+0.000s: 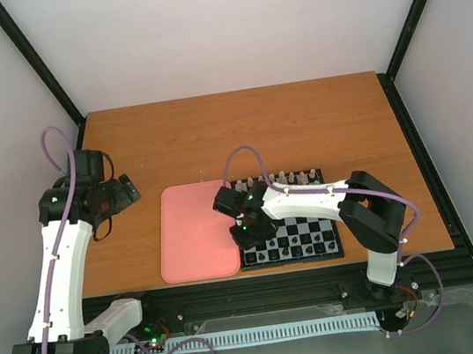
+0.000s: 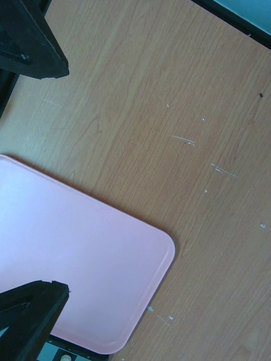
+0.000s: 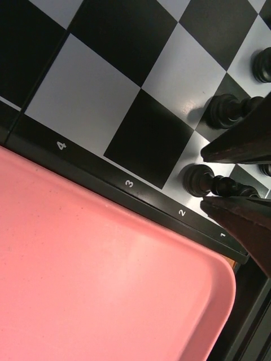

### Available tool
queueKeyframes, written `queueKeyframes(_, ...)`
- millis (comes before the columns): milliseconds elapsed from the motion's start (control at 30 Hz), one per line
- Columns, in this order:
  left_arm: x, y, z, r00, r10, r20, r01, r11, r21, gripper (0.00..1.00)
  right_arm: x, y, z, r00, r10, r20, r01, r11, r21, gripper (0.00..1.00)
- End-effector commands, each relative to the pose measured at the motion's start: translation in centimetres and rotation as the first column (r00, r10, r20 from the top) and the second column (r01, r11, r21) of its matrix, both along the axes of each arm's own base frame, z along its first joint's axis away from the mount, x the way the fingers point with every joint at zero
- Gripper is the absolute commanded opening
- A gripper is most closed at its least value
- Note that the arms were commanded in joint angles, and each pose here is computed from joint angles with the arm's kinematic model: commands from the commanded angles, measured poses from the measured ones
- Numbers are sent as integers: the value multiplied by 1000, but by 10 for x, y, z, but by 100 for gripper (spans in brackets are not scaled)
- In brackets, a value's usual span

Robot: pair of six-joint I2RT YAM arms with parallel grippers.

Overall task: Set up the chess pieces on the board
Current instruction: Place the chess piece on the chessboard, then reset both arms

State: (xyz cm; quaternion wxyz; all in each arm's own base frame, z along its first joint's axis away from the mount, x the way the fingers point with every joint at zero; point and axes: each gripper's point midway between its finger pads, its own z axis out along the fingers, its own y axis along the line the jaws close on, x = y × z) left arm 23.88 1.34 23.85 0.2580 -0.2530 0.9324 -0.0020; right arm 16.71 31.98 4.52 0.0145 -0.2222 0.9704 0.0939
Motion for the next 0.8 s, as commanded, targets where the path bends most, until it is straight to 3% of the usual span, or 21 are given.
queueKeyframes(0,3,1,6,1000,-14,28,14,1000,13,100,5,2,5,1000,-11,17,11,1000,10,19)
queueKeyframes(233,2,1,9,999,-19,34,19,1000,12,100,17,9,34,997,-19,77,16,999,43,30)
queueKeyframes(533,-2,-1,11,998,-41,38,41,999,10,100,29,13,72,987,-54,149,41,995,90,56)
queueKeyframes(600,-4,-1,9,999,-44,32,44,999,8,100,31,11,75,986,-66,156,52,995,88,67)
queueKeyframes(667,-6,-2,6,999,-47,20,47,999,4,100,34,8,79,985,-73,159,59,994,86,98)
queueKeyframes(767,-8,-4,3,999,-53,5,53,999,-7,100,39,5,85,982,-81,172,69,995,78,100)
